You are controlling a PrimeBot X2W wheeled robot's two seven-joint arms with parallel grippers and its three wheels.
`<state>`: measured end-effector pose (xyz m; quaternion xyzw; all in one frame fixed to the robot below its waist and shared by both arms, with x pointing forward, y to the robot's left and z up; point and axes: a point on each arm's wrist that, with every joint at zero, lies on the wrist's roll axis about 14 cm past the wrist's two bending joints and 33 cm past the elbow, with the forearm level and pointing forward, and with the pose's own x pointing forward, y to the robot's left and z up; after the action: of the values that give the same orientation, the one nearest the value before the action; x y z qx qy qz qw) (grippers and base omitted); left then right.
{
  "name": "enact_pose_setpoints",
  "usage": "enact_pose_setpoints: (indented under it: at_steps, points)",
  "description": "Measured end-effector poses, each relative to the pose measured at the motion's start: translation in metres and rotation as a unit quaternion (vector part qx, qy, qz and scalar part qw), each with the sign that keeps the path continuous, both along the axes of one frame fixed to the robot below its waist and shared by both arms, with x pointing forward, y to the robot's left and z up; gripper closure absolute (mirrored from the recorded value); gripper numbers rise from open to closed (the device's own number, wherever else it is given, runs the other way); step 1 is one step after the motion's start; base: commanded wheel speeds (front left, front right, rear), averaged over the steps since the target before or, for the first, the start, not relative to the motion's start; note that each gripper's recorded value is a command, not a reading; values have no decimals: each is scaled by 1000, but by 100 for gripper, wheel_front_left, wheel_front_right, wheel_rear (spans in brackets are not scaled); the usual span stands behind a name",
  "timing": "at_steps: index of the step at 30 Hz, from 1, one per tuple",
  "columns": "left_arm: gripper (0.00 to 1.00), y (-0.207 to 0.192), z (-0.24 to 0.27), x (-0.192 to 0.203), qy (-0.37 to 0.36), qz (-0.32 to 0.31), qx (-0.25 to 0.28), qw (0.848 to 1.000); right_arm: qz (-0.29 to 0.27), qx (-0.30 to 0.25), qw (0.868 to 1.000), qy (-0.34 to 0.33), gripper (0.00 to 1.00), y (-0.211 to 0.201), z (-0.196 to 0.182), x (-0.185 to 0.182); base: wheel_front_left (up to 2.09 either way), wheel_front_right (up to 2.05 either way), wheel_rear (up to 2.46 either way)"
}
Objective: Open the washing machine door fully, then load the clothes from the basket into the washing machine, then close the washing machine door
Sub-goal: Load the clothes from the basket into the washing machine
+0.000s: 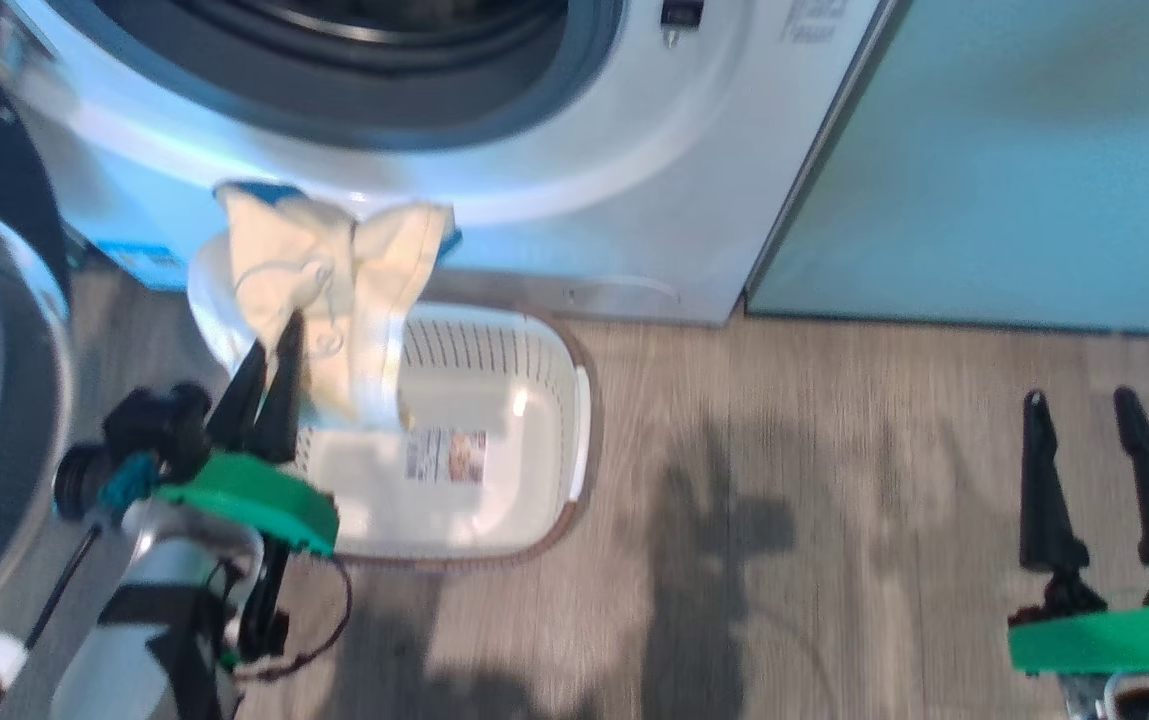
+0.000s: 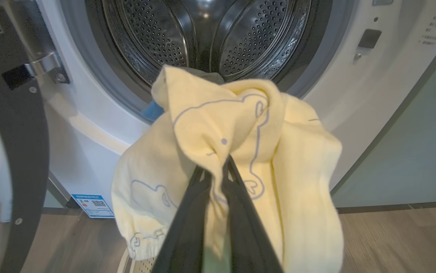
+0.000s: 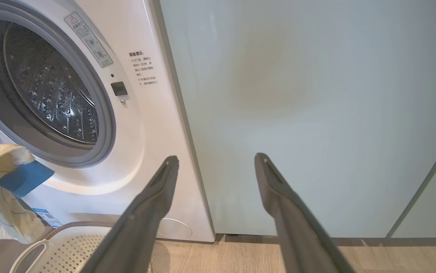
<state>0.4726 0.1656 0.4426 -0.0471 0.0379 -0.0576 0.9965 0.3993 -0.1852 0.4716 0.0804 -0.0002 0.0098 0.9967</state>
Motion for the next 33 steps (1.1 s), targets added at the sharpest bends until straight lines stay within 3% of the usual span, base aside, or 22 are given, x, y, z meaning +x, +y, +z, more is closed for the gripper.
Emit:
enact_pose_setpoints:
  at_steps: [12, 19, 33]
  points:
    - [100, 15, 58, -68, -52, 16, 17, 998, -4, -5, 999, -48, 0, -1, 40, -49, 0, 0, 0]
    - [100, 14, 65, -95, -52, 16, 18, 998, -10, -13, 999, -49, 0, -4, 42, -74, 0, 0, 0]
    - [100, 10, 74, -106, -59, 14, 18, 998, -20, -18, 998, -56, 0, -10, 51, -89, 0, 0, 0]
